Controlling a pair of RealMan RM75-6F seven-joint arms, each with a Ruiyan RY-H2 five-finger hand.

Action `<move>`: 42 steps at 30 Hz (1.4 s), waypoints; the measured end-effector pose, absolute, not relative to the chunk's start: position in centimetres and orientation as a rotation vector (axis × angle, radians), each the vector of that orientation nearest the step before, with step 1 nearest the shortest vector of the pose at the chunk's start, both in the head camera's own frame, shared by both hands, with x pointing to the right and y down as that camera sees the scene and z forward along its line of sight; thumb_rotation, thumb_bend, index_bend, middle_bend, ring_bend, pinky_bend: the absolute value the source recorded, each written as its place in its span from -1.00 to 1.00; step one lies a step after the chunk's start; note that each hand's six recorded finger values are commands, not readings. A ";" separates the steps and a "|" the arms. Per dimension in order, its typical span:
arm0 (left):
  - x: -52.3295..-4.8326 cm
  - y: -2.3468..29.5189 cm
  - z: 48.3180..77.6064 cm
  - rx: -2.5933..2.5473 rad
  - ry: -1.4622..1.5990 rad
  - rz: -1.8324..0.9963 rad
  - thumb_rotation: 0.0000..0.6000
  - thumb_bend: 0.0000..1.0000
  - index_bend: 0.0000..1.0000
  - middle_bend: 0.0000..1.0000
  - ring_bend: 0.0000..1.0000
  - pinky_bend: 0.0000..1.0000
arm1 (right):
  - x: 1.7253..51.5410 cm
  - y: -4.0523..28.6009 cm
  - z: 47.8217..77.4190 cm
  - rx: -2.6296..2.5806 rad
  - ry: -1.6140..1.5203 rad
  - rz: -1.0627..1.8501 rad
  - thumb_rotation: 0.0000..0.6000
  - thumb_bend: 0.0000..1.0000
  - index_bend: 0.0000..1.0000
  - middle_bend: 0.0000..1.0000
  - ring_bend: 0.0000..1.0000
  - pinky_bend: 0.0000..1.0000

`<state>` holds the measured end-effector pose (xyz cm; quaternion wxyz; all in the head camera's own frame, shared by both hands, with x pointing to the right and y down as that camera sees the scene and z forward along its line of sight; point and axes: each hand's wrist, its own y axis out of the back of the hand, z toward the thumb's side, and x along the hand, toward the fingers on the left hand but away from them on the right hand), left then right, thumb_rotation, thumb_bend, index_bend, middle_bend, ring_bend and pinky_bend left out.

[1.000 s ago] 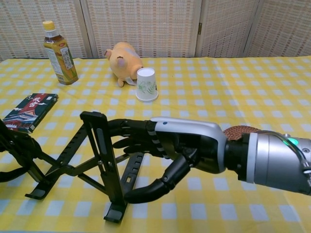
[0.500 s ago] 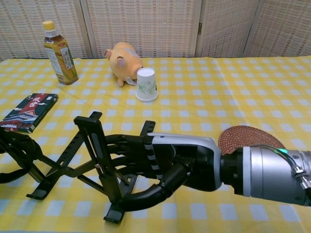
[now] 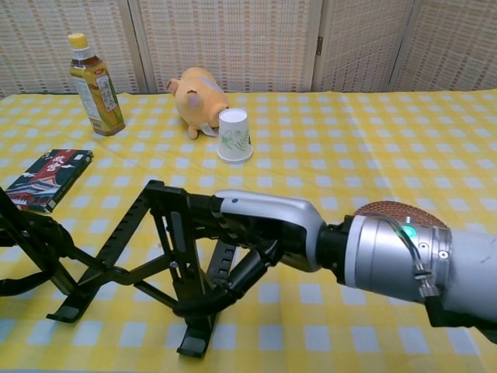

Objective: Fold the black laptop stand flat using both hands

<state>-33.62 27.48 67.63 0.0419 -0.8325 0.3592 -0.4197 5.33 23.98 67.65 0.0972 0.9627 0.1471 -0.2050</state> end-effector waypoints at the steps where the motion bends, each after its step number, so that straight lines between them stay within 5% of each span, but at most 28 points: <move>1: -33.5 27.5 67.6 -2.551 1.097 -1.279 1.00 -0.19 0.19 -0.13 -0.30 -0.15 | 5.1 23.8 67.8 2.861 0.445 -0.614 1.00 -0.53 -1.00 -1.00 -0.93 -1.00; 35: -29.2 27.9 67.4 -2.606 0.968 -1.176 1.00 -0.19 0.19 -0.13 -0.29 -0.17 | 11.6 20.9 66.5 3.141 0.457 -0.937 1.00 -0.53 -0.99 -0.98 -0.86 -1.00; 42: -29.4 28.1 67.2 -2.607 0.969 -1.175 1.00 -0.19 0.19 -0.13 -0.29 -0.17 | 12.4 21.4 66.8 3.135 0.542 -1.037 1.00 -0.53 -0.42 -0.85 -0.82 -1.00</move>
